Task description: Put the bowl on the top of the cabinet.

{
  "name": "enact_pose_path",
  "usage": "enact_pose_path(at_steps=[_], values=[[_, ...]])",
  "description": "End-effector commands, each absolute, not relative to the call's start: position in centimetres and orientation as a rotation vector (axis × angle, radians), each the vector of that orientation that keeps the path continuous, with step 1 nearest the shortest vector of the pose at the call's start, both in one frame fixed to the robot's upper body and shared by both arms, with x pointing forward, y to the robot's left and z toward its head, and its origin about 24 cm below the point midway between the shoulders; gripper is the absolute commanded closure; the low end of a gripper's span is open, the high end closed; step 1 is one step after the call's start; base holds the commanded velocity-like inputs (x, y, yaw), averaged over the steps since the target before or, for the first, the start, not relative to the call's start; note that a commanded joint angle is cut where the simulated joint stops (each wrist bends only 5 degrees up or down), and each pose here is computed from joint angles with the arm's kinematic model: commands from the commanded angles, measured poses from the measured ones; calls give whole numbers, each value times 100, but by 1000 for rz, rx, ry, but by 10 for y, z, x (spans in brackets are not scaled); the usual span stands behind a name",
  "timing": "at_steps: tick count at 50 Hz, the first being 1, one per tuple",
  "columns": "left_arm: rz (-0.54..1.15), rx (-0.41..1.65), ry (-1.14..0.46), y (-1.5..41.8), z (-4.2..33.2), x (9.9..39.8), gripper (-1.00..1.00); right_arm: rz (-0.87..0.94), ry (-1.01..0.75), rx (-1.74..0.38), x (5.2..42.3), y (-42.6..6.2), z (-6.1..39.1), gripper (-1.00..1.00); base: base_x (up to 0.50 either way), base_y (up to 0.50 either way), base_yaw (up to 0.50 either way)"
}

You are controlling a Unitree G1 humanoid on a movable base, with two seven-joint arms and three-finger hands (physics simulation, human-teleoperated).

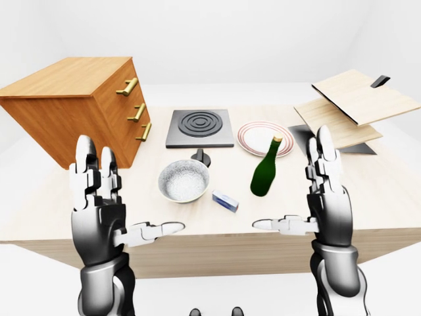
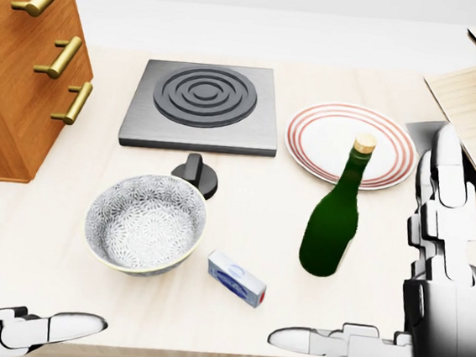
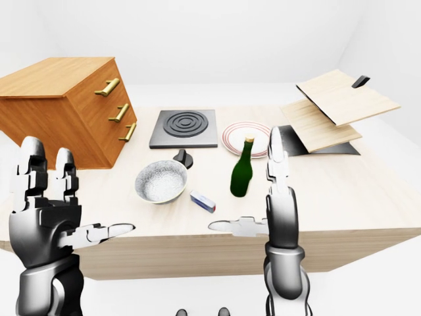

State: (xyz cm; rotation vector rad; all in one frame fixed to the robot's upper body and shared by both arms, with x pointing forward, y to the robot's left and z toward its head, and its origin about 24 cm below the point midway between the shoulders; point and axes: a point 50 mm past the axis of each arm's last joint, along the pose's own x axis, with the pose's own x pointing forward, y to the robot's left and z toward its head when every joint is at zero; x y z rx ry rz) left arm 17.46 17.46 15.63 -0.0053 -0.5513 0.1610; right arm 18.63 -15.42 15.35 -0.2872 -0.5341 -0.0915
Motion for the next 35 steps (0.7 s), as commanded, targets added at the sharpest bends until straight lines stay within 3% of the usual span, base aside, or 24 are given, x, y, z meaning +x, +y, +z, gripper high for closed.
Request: enact_pose_path(at_steps=[1, 35], values=[[177, 8, -566, 176, 159, 174, -100, -104, -554, -298, 185, -155, 158, -100, 0, 50, 0], [162, 4, -542, 175, 154, 176, -100, -94, -516, -283, 188, -155, 150, -100, 0, 50, 0]])
